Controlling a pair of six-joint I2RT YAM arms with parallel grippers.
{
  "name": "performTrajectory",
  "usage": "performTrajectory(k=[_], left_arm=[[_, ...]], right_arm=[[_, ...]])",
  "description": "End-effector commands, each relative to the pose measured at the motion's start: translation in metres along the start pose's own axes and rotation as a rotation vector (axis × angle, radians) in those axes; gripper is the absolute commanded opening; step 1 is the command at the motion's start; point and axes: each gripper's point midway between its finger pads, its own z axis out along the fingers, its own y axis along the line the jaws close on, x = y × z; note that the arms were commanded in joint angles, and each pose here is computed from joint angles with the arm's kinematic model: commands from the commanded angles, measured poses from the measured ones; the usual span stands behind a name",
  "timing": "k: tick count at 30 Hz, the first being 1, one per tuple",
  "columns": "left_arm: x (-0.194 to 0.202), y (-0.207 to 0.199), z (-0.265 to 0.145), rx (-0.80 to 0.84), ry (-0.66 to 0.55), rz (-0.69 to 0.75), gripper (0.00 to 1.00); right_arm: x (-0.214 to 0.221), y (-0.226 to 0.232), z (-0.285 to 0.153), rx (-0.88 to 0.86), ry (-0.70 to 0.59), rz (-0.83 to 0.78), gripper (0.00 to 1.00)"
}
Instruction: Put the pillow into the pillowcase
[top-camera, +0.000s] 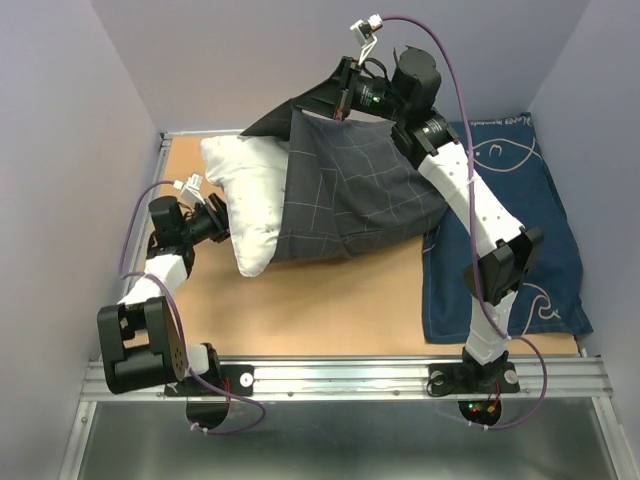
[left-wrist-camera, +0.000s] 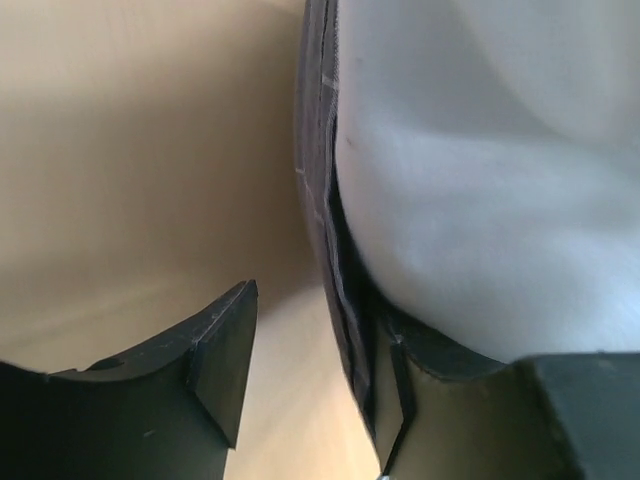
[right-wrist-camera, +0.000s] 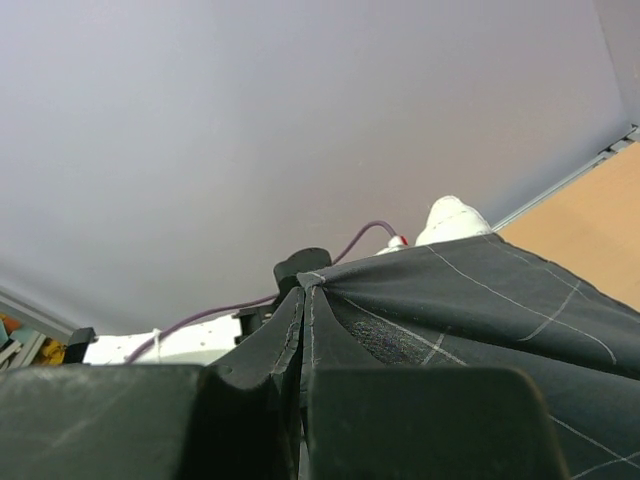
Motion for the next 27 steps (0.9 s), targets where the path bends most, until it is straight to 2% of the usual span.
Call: performTrajectory(k=[1, 3, 4, 7, 8, 11, 12, 13, 14, 16, 18, 19, 21, 23, 25, 26, 27], left_arm=[[-0.020, -0.033, 0.021, 0.111, -0.036, 0.060, 0.34], [-0.035, -0.059, 0.022, 0.207, -0.057, 0.097, 0.09], [-0.042, -0.075, 0.018, 0.253, -0.069, 0.113, 0.00], [-0.088, -0.156, -0.010, 0.394, -0.142, 0.226, 0.00], [-0.116, -0.202, -0.028, 0.456, -0.196, 0.275, 0.00], [-0.148, -0.290, -0.058, 0.590, -0.302, 0.418, 0.00], [-0.157, -0.339, -0.074, 0.672, -0.340, 0.492, 0.00], [-0.163, -0.361, -0.082, 0.705, -0.367, 0.520, 0.00], [-0.178, -0.396, -0.104, 0.747, -0.449, 0.577, 0.00], [-0.176, -0.446, -0.110, 0.838, -0.463, 0.581, 0.00], [-0.175, -0.474, -0.115, 0.899, -0.468, 0.600, 0.00], [-0.183, -0.472, -0.097, 0.881, -0.446, 0.562, 0.00], [-0.187, -0.475, -0.090, 0.879, -0.456, 0.521, 0.00], [-0.177, -0.446, -0.052, 0.814, -0.358, 0.443, 0.00], [-0.168, -0.428, -0.031, 0.791, -0.292, 0.447, 0.00], [-0.167, -0.424, -0.026, 0.786, -0.282, 0.447, 0.00], [-0.179, -0.443, -0.050, 0.831, -0.330, 0.501, 0.00]], right_arm=[[-0.059, 0.075, -0.021, -0.130, -0.144, -0.164, 0.00], [-0.062, 0.076, -0.023, -0.125, -0.151, -0.177, 0.01], [-0.065, 0.076, -0.025, -0.122, -0.158, -0.191, 0.00], [-0.090, 0.072, -0.042, -0.069, -0.226, -0.268, 0.00], [-0.105, 0.063, -0.053, -0.031, -0.258, -0.295, 0.01], [-0.126, 0.059, -0.073, 0.049, -0.329, -0.381, 0.00], [-0.129, 0.061, -0.076, 0.064, -0.344, -0.421, 0.01], [-0.131, 0.070, -0.080, 0.055, -0.350, -0.443, 0.00], [-0.133, 0.076, -0.081, 0.048, -0.354, -0.447, 0.00], [-0.141, 0.093, -0.088, 0.033, -0.381, -0.480, 0.01], [-0.149, 0.110, -0.093, 0.018, -0.407, -0.527, 0.01], [-0.155, 0.119, -0.097, 0.015, -0.432, -0.550, 0.01], [-0.166, 0.146, -0.109, 0.003, -0.476, -0.628, 0.01], [-0.164, 0.144, -0.117, 0.046, -0.487, -0.653, 0.01], [-0.151, 0.121, -0.115, 0.091, -0.454, -0.608, 0.00], [-0.143, 0.115, -0.114, 0.089, -0.434, -0.595, 0.01], [-0.139, 0.115, -0.112, 0.076, -0.417, -0.610, 0.01]])
